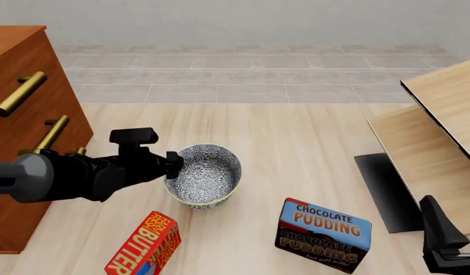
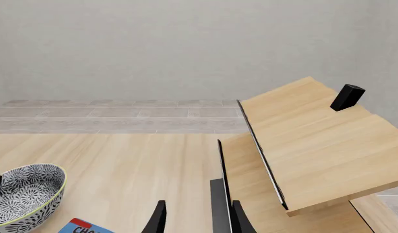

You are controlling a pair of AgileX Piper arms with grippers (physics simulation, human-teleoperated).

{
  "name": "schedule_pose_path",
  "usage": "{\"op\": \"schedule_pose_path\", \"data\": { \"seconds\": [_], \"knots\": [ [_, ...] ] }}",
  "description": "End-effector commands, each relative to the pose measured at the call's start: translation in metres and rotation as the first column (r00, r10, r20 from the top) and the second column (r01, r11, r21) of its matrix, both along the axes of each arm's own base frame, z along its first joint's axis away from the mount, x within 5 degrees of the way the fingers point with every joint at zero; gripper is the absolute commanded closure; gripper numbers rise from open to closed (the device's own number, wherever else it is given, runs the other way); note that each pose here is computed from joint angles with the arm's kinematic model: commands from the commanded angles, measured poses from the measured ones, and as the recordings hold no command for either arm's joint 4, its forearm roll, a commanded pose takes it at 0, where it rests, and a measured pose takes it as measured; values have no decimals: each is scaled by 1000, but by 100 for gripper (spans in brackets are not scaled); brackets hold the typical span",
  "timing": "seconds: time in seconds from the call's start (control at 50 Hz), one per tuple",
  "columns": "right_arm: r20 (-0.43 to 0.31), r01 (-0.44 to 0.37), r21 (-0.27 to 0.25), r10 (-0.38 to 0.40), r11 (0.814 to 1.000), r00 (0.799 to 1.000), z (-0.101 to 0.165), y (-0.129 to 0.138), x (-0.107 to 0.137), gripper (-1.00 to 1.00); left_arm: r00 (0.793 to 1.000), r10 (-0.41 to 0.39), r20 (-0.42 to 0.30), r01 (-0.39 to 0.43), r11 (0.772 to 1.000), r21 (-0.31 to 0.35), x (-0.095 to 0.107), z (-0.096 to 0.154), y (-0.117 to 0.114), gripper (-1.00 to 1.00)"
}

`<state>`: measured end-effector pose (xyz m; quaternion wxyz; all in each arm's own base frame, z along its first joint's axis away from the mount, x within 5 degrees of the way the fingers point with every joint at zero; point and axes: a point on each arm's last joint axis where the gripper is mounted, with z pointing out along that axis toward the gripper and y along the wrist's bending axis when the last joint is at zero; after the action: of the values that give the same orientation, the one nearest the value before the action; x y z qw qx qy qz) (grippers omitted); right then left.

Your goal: Close the top drawer of the cabinet and put the bowl on top of it.

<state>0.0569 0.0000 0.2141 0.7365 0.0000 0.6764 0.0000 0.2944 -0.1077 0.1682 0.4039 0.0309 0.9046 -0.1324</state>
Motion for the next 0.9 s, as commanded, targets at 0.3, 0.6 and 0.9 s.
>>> {"op": "schedule_pose_path", "data": {
  "seconds": [0.3,0.6,0.9],
  "knots": [
    [0,0,0,0,1000,1000,0,0,0,-100,1000,0,-11,0,1000,9,4,-9,0,-100],
    [0,0,0,0,1000,1000,0,0,0,-100,1000,8,-4,-8,1000,13,2,-5,5,100],
    [0,0,0,0,1000,1000,0,0,0,-100,999,22,35,-21,1000,-9,-4,21,9,100]
  ]
}}
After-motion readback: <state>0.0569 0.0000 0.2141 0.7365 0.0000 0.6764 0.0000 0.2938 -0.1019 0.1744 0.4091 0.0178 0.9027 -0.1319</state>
